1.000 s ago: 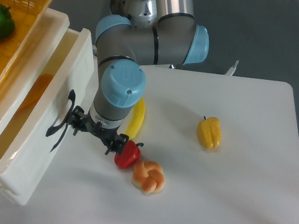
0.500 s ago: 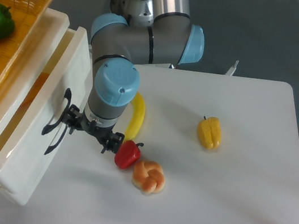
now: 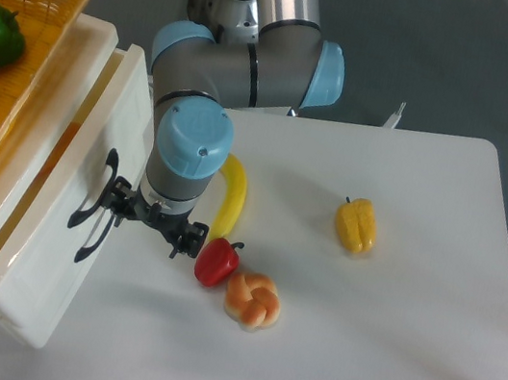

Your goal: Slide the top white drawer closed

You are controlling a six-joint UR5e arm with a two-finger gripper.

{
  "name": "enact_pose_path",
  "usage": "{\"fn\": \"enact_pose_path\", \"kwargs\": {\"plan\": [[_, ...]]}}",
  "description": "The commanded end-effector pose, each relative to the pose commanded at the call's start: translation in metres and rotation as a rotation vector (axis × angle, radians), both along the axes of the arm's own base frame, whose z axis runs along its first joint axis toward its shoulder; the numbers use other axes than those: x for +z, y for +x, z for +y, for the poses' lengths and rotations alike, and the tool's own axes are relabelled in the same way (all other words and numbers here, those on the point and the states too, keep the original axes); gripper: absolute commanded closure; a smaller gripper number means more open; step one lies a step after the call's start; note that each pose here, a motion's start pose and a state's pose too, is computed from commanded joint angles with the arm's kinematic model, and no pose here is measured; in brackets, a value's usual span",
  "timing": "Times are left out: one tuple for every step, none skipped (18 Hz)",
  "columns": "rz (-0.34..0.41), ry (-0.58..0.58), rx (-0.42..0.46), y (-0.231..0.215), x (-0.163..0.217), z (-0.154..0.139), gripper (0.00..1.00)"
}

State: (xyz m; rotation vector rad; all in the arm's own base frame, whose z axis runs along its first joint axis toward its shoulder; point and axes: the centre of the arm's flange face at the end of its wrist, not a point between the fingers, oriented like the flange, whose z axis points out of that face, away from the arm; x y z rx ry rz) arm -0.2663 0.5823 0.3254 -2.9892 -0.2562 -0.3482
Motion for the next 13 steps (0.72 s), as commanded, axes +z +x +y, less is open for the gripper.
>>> {"fn": "enact_pose_path", "kwargs": {"plan": [[0.000, 0.000, 0.000, 0.0000, 0.0000, 0.0000, 0.00], [-0.002, 0.000, 0.000, 0.0003, -0.0007, -0.0002, 0.00], [-0.005, -0.001, 0.002, 0.0006, -0.0008, -0.0002, 0.00], [-0.010, 0.001, 0.015, 0.0008, 0.0001, 0.0004, 0.00], [-0.017, 0.002, 0.033, 0.0011, 0.0004, 0.0009, 0.00], [-0.018, 0.001, 0.034, 0.0010, -0.0005, 0.0011, 0.00], [-0.019, 0.001, 0.034, 0.0011, -0.0005, 0.0012, 0.00], [-0.018, 0.003, 0.033, 0.0021, 0.0004, 0.0014, 0.00], [-0.018, 0.003, 0.033, 0.0022, 0.0004, 0.0014, 0.00], [-0.018, 0.003, 0.033, 0.0022, 0.0004, 0.0014, 0.00], [-0.018, 0.003, 0.033, 0.0022, 0.0004, 0.0014, 0.00], [-0.018, 0.003, 0.033, 0.0022, 0.0004, 0.0014, 0.00], [-0.018, 0.002, 0.034, 0.0022, 0.0004, 0.0014, 0.00]]}}
